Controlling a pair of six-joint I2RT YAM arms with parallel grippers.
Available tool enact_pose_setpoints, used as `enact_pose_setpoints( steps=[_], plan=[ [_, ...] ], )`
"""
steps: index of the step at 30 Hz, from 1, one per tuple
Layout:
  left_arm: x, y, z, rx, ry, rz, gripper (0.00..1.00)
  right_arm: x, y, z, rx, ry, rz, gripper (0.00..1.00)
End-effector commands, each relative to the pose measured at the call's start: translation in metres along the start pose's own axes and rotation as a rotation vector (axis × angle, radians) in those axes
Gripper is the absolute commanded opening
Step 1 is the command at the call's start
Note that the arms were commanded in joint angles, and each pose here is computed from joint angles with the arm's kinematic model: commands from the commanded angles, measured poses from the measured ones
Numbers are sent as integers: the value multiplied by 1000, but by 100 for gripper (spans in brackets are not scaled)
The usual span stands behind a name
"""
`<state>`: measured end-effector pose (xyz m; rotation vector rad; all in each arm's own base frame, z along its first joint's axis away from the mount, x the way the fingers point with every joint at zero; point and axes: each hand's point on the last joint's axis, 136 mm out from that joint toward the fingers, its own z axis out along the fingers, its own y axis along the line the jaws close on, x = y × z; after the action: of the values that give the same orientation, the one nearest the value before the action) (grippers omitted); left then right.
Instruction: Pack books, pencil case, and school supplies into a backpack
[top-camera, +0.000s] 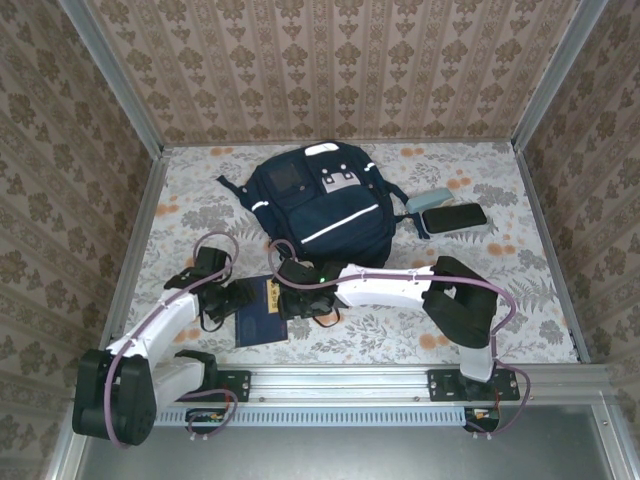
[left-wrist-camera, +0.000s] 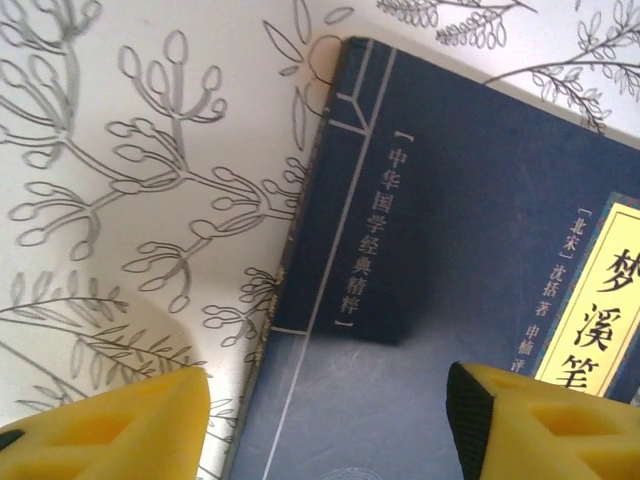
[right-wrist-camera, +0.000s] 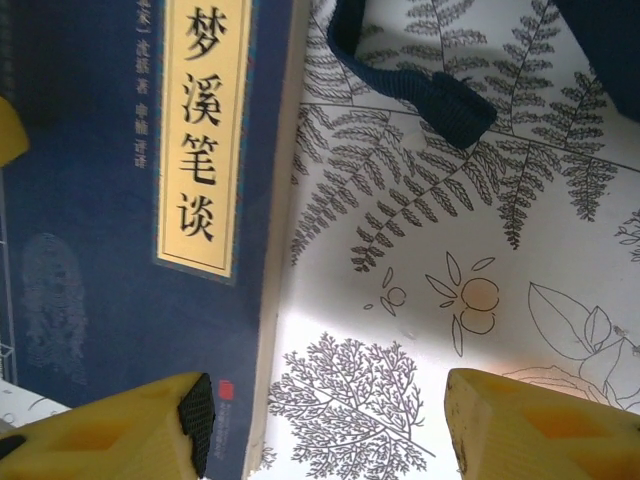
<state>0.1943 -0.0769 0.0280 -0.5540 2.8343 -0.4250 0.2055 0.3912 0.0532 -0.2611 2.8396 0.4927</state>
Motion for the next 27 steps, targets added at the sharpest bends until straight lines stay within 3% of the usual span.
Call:
enact_pose_setpoints(
  steps=[1, 12, 27],
  plan=[
    [7, -6, 4, 57, 35, -5, 61, 2, 6, 1, -1, 30, -31, 64],
    [24, -13, 6, 138, 85, -1, 52, 10, -11, 19, 104, 93, -69, 54],
    [40, -5, 4, 123, 126, -59, 53, 23, -40, 41, 205, 165, -43, 40]
  ],
)
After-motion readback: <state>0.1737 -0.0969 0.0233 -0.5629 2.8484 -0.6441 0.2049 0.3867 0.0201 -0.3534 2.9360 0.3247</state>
